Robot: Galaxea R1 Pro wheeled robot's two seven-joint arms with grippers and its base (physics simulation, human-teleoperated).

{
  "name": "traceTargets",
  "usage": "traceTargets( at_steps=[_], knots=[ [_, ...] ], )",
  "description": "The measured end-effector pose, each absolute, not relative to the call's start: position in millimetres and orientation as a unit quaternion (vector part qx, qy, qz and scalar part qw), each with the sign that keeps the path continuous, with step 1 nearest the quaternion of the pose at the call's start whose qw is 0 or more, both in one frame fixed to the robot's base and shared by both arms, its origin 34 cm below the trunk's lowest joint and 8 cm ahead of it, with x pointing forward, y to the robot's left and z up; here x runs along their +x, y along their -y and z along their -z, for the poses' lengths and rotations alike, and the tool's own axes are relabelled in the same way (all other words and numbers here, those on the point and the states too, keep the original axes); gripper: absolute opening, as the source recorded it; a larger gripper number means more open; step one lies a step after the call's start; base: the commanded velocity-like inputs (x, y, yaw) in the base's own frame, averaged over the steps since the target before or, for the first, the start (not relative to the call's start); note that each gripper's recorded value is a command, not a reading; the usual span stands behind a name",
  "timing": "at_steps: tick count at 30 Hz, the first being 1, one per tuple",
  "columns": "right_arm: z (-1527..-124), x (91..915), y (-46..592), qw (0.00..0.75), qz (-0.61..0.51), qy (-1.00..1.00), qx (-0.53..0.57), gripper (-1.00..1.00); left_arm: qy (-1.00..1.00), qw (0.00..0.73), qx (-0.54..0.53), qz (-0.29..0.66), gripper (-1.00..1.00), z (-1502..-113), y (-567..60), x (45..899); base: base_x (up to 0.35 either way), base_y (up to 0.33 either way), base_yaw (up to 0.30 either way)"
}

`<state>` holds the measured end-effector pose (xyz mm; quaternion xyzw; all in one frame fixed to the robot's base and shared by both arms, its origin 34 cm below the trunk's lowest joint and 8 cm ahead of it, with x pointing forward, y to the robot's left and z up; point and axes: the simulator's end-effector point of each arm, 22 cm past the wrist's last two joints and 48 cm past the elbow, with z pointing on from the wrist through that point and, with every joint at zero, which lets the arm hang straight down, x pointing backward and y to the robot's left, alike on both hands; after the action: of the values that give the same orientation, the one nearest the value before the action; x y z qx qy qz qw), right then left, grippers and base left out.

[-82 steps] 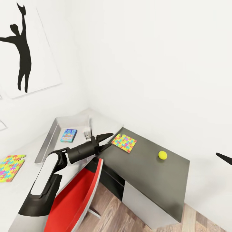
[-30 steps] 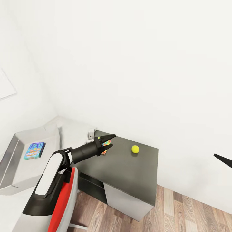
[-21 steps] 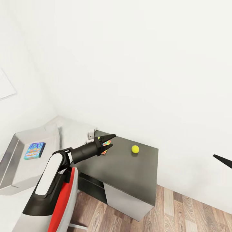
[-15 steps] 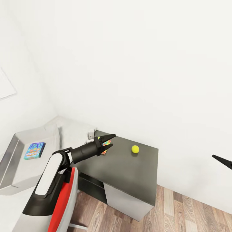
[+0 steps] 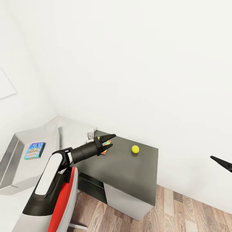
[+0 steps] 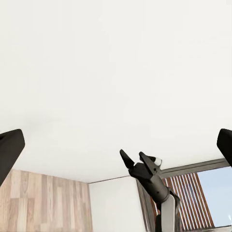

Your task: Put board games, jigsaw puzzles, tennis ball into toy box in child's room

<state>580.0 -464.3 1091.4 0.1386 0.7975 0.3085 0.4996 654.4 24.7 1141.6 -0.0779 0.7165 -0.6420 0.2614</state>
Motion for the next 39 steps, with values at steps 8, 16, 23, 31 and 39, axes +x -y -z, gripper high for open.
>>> traceTargets(
  at_steps=[8,16,23,31,39],
  knots=[
    [-1083.7,579.4,468.4,0.493,-0.312,-0.798,0.15,1.0,-0.716,0.261,-0.078,0.643,1.0,-1141.8,-24.7,654.3,0.0,0.0,0.0],
    [-1080.1,579.2,470.3,0.489,-0.312,-0.8,0.154,1.0,-0.715,0.261,-0.078,0.643,1.0,-1142.2,-24.6,654.2,0.0,0.0,0.0],
    [-1079.0,579.3,470.8,0.488,-0.311,-0.801,0.154,1.0,-0.715,0.262,-0.078,0.643,1.0,-1142.3,-24.6,654.2,0.0,0.0,0.0],
    [-1077.4,579.6,470.4,0.487,-0.31,-0.802,0.155,1.0,-0.715,0.262,-0.077,0.644,1.0,-1142.9,-24.5,654.1,0.0,0.0,0.0],
    [-1074.6,579.6,471.1,0.485,-0.307,-0.803,0.159,1.0,-0.714,0.262,-0.077,0.645,1.0,-1143.6,-24.5,654.0,0.0,0.0,0.0]
  ],
)
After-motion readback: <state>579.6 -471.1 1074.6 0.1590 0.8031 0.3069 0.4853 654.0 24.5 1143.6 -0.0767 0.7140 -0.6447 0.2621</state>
